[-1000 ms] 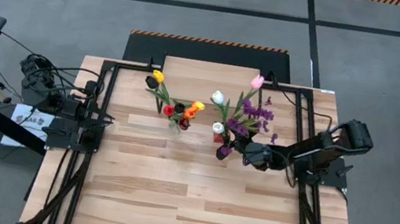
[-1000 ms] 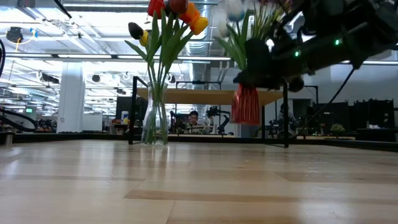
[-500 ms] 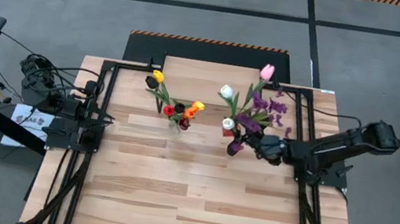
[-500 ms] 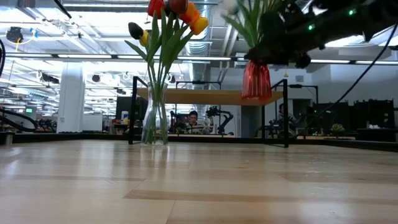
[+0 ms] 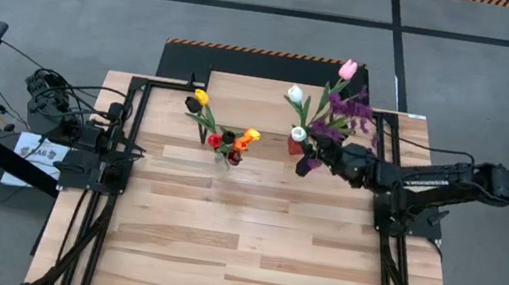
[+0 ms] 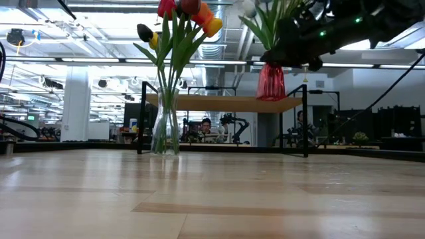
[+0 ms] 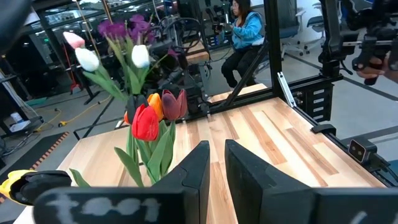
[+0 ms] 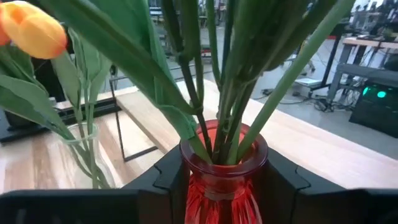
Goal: Pick and place flowers into a vace then onto a shelf
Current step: Put the red vase with flowers on the shelf
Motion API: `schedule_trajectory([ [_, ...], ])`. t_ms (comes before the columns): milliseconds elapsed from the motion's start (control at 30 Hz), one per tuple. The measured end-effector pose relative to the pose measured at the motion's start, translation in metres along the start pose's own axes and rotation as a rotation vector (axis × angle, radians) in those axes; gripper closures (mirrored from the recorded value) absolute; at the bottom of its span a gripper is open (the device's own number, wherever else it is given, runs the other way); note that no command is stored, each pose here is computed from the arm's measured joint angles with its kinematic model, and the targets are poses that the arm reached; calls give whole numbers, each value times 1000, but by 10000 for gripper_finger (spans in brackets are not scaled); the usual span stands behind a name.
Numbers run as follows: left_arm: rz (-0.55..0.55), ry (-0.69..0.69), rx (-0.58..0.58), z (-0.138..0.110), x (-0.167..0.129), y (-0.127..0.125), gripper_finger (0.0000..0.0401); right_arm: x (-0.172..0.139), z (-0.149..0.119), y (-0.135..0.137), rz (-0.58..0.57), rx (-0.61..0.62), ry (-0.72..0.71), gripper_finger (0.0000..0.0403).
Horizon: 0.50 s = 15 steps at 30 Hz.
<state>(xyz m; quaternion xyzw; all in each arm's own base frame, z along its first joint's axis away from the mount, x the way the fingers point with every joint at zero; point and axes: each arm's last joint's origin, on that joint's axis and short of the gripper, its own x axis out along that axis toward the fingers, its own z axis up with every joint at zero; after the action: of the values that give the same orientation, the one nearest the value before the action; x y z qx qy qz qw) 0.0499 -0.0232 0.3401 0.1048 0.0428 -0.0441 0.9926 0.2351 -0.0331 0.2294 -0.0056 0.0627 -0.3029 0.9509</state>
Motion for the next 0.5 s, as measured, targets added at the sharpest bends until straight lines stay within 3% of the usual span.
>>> schedule_trajectory([
  [267,0,0,-1,0,0,0,360,16,22,-17,18,-29,11,250],
  [500,0,0,-5,0,0,0,360,22,40,-20,74,-44,26,276],
])
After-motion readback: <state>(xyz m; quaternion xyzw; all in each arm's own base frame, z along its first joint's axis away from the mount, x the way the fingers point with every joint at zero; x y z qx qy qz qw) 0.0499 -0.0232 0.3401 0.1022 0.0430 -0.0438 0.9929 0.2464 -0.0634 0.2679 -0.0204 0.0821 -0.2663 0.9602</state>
